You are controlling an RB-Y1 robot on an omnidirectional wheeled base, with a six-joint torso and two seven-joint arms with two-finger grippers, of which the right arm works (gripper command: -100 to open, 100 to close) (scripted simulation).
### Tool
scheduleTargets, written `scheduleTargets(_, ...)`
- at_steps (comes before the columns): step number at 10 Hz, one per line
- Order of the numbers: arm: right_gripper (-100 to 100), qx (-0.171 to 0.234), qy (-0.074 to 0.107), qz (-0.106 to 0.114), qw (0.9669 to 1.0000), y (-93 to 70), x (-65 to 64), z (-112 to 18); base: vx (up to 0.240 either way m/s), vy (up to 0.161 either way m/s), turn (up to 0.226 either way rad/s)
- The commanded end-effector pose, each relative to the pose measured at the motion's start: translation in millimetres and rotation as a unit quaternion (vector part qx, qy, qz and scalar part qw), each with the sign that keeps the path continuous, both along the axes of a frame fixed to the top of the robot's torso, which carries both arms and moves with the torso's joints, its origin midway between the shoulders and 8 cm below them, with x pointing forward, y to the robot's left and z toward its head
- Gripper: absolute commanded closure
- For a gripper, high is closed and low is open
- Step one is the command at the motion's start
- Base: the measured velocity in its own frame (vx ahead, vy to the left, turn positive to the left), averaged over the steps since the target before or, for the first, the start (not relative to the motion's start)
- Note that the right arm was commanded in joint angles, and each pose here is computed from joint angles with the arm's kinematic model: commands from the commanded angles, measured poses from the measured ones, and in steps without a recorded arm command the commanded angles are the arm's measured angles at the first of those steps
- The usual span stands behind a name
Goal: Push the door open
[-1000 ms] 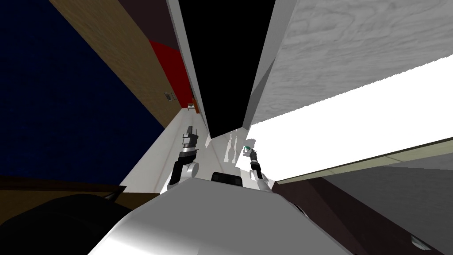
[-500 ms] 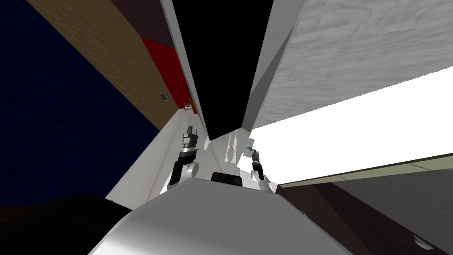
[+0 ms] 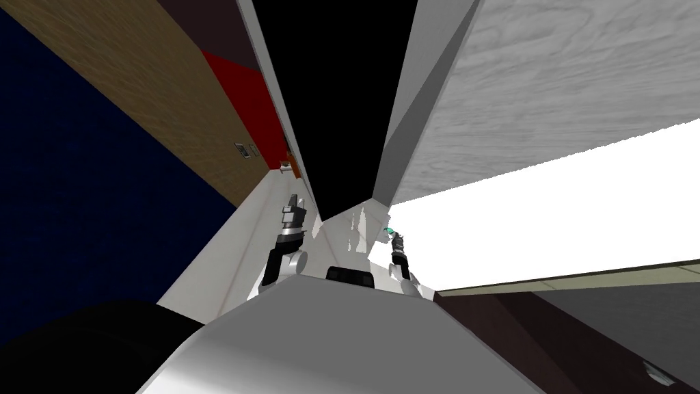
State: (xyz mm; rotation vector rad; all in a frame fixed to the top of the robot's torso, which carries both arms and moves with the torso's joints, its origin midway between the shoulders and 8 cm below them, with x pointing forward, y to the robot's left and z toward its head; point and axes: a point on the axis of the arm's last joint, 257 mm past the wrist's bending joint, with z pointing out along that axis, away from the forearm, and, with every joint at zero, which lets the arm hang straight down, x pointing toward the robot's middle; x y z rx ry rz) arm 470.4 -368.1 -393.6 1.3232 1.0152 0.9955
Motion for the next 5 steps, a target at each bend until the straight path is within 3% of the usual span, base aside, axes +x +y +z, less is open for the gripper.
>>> scheduleTargets(1,100,0.005,-0.004,-0.003,1.0000,3.0,2.3,2.2,0.141,0.058,-0.048)
scheduleTargets(3,100,0.000,-0.002,-0.018,0.9998,-15.6,-4.0,1.9,0.083,0.024,-0.042)
scheduleTargets(5,100,0.000,-0.003,-0.031,0.9995,-25.9,-7.4,2.3,0.228,0.034,-0.056)
